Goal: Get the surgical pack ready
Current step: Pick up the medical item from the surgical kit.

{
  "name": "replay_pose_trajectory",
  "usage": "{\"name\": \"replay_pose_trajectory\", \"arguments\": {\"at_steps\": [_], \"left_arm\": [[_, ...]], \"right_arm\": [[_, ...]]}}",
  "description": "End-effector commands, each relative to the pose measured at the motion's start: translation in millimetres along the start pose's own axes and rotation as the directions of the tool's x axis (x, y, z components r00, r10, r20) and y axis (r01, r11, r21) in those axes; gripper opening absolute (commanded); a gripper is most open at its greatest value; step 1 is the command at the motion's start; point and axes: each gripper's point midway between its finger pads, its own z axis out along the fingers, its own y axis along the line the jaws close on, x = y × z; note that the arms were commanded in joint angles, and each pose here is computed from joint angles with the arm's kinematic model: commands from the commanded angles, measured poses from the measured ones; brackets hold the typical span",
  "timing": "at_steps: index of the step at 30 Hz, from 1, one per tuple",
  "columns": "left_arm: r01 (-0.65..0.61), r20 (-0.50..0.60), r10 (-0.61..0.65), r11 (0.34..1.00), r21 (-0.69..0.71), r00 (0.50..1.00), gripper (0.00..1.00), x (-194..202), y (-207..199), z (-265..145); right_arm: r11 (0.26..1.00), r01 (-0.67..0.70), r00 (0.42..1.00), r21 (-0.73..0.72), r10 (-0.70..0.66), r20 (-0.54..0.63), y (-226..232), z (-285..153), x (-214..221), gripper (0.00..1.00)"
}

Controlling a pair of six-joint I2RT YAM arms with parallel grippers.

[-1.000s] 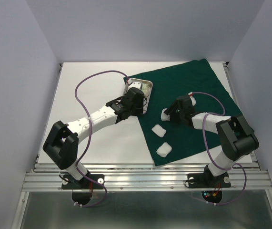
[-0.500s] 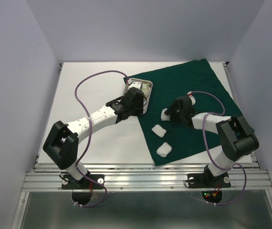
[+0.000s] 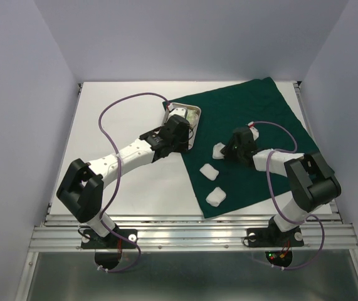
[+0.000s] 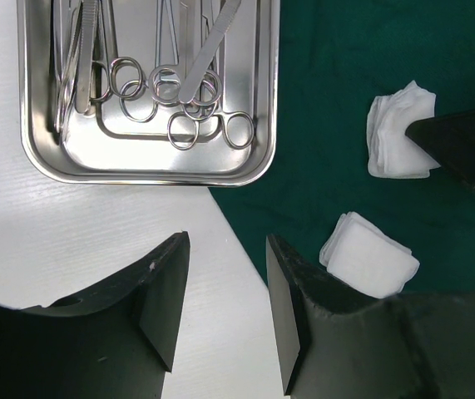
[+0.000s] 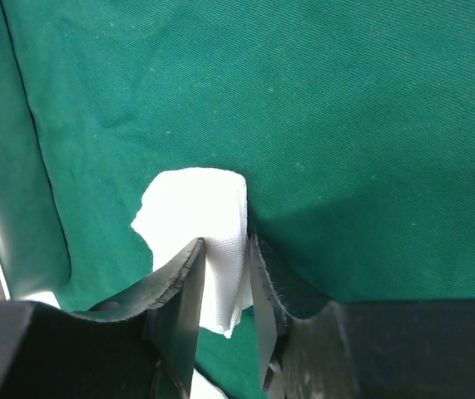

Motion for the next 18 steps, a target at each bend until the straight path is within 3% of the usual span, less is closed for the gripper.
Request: {"name": "replay_pose_trajectory", "arguments": {"at_steps": [1, 8, 14, 18], "left_arm": [[0.005, 0.035, -0.005, 1.000, 0.010, 0.999, 0.53, -15.6, -6.0, -3.5], [0.004, 0.036, -0.005, 1.000, 0.007, 0.999, 0.53, -14.6, -4.7, -4.1], [-0.001, 0.030, 0.001, 1.000, 0.024, 1.000, 0.53, -14.3, -8.2, -3.6], [-0.016, 0.014, 0.015, 0.996, 0.089, 1.000, 0.53, -13.2, -20.7, -3.0]], "right_arm": [[0.999, 0.013, 1.000, 0.041, -0.012, -0.004, -12.6, 1.7, 4.2, 0.33], [1.000, 0.014, 1.000, 0.008, -0.014, -0.019, -4.7, 4.1, 5.7, 0.26], [0.999, 0.014, 1.000, -0.036, -0.015, -0.011, 6.0, 0.9, 1.3, 0.07], [0.998, 0.009, 1.000, -0.060, -0.008, 0.016, 13.4, -5.8, -7.2, 0.03]]}}
